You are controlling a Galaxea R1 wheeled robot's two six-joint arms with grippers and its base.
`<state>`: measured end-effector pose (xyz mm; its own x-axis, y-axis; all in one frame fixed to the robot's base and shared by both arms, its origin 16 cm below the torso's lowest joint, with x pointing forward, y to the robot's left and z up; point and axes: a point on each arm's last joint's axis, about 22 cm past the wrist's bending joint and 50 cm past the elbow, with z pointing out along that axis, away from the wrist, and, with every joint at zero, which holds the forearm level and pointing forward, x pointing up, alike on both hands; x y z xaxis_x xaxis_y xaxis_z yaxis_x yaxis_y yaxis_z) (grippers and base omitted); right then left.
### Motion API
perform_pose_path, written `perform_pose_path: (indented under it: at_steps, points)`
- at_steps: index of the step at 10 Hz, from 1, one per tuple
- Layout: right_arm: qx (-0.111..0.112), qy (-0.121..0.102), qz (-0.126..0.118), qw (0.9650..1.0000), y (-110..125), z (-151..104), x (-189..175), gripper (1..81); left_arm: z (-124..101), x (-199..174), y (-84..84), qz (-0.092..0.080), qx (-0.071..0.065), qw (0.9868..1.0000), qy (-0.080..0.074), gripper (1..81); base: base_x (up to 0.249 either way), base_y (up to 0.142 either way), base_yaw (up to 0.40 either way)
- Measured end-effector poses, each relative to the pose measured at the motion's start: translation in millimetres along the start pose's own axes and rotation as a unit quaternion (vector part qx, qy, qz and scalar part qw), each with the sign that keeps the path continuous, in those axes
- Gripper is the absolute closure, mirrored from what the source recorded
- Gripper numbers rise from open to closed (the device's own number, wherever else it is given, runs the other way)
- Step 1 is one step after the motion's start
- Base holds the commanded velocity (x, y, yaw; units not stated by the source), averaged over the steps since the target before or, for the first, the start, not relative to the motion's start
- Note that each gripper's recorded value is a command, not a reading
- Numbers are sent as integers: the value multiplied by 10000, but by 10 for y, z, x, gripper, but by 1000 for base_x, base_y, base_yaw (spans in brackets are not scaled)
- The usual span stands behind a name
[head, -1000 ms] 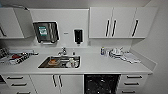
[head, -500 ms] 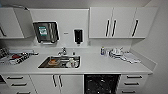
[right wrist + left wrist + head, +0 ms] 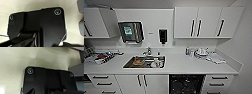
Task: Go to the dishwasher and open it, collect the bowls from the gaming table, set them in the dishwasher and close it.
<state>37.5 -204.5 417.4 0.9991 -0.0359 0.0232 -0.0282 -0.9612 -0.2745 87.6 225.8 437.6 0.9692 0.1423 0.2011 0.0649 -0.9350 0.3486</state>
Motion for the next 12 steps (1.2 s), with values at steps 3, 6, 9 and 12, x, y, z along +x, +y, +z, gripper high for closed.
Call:
perform_pose_path:
  at_steps: [3, 6, 9, 12]
  points:
    - [-12, 74, -11, 10000, 22, -8, 95, 10, -8, -54, -11, -11, 9, 10000, -38, 10, 0, 0, 304]
    - [-17, 13, -5, 10000, 25, -6, 29, 10, -4, -15, -12, -4, 10, 10000, 0, 10, 0, 0, 345]
    - [-23, 39, -8, 10000, 34, -8, 56, 10, -6, -36, -9, -5, 7, 10000, -24, 10, 0, 0, 350]
    - [-29, 37, -12, 10000, 41, -10, 54, 10, 1, -5, 3, -1, -2, 10000, -6, 10, 0, 0, 351]
